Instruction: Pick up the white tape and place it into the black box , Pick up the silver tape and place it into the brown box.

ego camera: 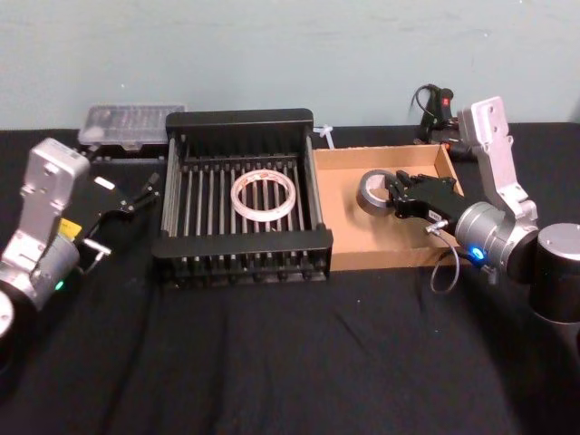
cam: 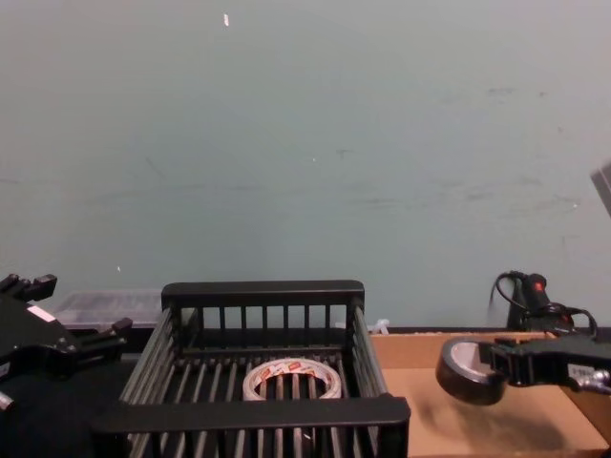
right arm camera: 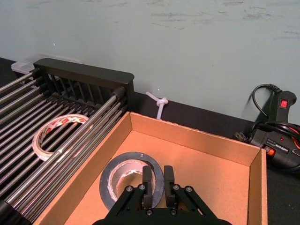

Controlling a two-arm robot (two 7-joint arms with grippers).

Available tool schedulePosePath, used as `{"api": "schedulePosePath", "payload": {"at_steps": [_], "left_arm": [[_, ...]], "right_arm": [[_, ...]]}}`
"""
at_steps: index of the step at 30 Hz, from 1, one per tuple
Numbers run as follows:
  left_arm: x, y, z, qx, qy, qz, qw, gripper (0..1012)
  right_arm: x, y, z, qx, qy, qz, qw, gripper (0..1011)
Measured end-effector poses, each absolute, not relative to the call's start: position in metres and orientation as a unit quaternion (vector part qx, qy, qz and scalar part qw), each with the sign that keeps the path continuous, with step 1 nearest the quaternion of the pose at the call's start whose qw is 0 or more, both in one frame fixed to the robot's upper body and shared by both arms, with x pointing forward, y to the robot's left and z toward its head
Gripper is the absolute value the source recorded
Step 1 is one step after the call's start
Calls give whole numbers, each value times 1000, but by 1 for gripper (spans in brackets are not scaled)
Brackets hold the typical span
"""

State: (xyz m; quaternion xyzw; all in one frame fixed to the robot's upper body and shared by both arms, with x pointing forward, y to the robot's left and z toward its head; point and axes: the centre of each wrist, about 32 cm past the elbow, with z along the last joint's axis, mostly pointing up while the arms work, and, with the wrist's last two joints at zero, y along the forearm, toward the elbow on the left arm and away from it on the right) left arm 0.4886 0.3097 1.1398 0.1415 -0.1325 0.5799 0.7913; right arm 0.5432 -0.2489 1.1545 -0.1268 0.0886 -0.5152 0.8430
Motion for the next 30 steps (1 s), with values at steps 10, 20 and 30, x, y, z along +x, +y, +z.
{"api": "schedulePosePath", "payload": {"at_steps": [10,20,30], "left_arm": [[489,310,1140,141,-132,580,791,1001],[489,310,1140,141,-132,580,791,1001],[489,310,1140,141,-132,580,791,1002]], "right_arm": [[543,-249,1155,-127,88,-515,843,303],[543,-249,1155,-126,88,-515,843,624],[539,-246,1157,-124,83,-516,843,916]]}}
